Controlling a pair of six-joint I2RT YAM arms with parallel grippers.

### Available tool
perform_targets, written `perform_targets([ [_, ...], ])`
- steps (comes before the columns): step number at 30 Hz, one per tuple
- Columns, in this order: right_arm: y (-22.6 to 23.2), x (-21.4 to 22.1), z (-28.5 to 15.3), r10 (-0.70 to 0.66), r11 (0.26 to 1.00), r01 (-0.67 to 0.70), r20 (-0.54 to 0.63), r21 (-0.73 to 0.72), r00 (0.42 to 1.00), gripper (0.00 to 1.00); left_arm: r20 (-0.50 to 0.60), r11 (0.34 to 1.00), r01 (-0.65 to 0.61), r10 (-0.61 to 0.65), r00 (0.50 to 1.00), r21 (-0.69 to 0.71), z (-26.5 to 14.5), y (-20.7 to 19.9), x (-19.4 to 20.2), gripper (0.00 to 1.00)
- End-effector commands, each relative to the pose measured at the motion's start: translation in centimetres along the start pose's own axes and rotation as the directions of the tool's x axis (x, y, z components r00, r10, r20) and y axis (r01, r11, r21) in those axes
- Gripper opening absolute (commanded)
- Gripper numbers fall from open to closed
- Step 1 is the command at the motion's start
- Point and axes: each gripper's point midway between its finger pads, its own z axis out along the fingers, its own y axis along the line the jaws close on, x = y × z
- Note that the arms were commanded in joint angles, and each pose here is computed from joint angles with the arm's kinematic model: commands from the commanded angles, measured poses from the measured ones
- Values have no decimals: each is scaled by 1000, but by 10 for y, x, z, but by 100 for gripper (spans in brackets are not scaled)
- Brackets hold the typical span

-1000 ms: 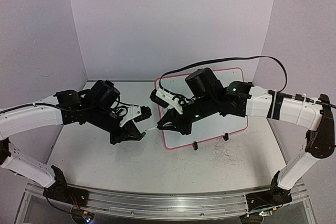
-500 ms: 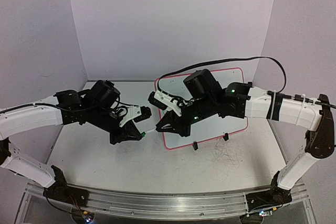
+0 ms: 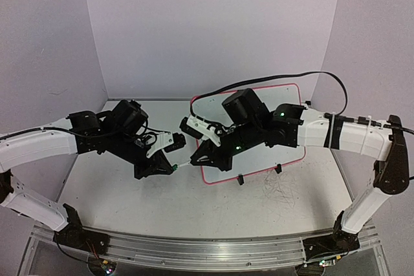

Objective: Write a sentence on the whiteboard
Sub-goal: Insert the whiteboard marker without the cap into the pen cap.

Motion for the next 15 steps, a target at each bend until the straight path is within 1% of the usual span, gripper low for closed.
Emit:
perform_targets([
  [1, -1, -17, 2, -60, 998, 59, 37, 24, 997, 0, 94, 998, -62, 61, 994, 0, -16, -5, -26, 0],
  [7, 3, -15, 6, -161, 986, 158, 57, 55, 985, 0, 118, 997, -77, 72, 990, 33, -20, -12, -30, 0],
  [9, 7, -13, 6, -217, 976, 213, 65, 53, 974, 0, 125, 996, -80, 73, 989, 46, -21, -15, -30, 0],
  [12, 14, -12, 1, -336, 941, 330, 87, 78, 938, 0, 133, 995, -79, 69, 989, 65, -23, -19, -31, 0],
  [15, 19, -14, -8, -451, 892, 440, 129, 107, 883, 0, 146, 991, -78, 62, 987, 108, -24, -27, -32, 0],
])
